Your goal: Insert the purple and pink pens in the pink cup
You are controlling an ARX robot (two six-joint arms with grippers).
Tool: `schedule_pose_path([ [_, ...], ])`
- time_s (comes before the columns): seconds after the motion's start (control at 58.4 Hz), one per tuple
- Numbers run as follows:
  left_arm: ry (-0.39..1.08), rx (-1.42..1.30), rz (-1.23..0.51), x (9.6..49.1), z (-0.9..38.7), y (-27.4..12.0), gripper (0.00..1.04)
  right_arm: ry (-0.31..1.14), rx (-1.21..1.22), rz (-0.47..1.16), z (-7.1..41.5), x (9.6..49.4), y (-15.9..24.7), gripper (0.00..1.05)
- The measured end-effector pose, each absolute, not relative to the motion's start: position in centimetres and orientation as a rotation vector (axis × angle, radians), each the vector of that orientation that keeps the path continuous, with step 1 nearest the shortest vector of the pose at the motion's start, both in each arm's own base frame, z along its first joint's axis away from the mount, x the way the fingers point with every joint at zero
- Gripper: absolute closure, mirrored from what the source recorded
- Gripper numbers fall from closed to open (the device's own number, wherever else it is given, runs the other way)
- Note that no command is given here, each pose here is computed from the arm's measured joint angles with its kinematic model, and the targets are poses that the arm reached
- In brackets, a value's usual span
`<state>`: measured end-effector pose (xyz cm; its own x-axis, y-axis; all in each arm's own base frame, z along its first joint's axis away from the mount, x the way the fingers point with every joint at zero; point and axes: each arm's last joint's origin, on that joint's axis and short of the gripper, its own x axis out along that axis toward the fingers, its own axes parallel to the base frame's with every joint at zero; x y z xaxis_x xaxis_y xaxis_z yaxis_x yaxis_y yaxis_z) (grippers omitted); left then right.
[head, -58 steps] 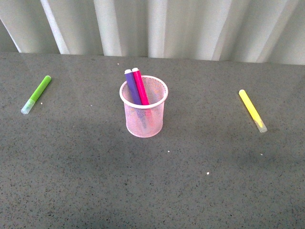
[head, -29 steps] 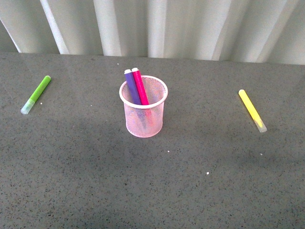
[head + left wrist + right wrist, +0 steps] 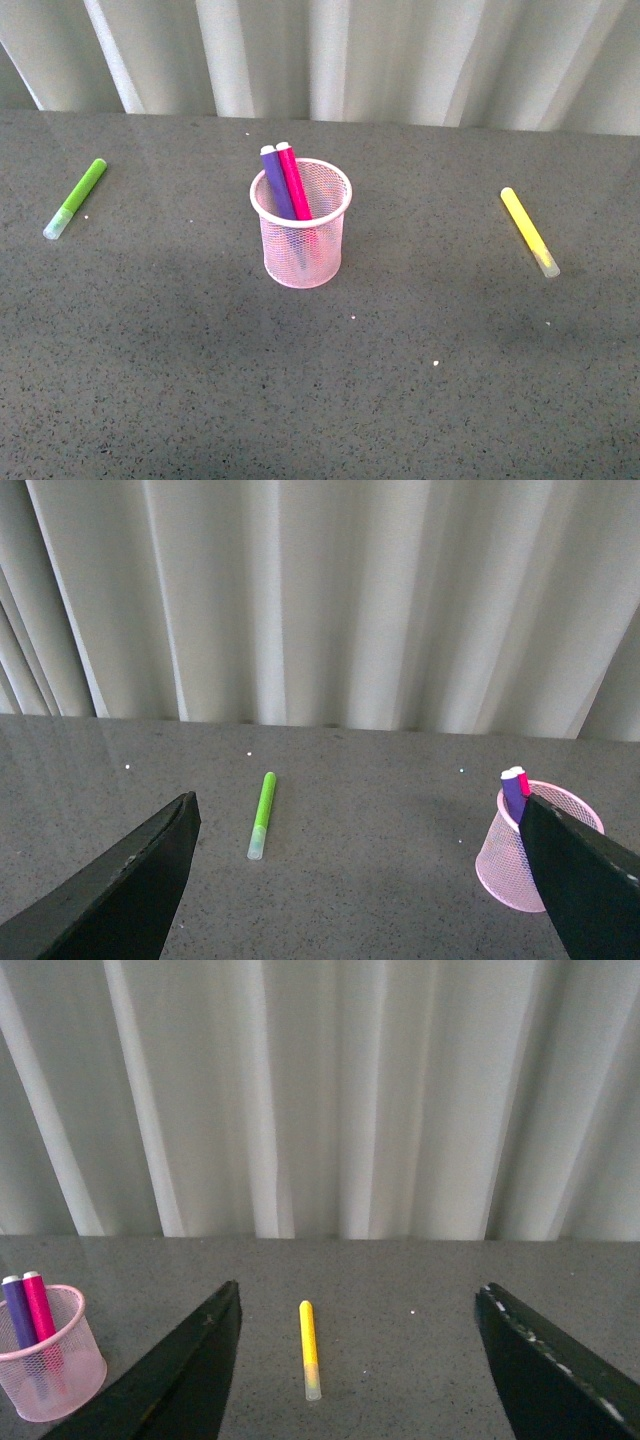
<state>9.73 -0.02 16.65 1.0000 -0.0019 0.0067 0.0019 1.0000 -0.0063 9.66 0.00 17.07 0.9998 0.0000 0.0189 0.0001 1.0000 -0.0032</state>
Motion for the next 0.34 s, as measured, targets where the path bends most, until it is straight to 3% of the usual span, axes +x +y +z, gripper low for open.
schedule_pose_path([
  [0.12,-0.007,-0.006,-0.002,9.73,16.65,-0.02,0.07,-0.019,-0.002,0.000,17.07,9.66,0.00,0.05],
  [0.342,-0.007,-0.006,-0.002,9.73,16.65,-0.02,0.07,-0.019,-0.003,0.000,17.07,9.66,0.00,0.07],
])
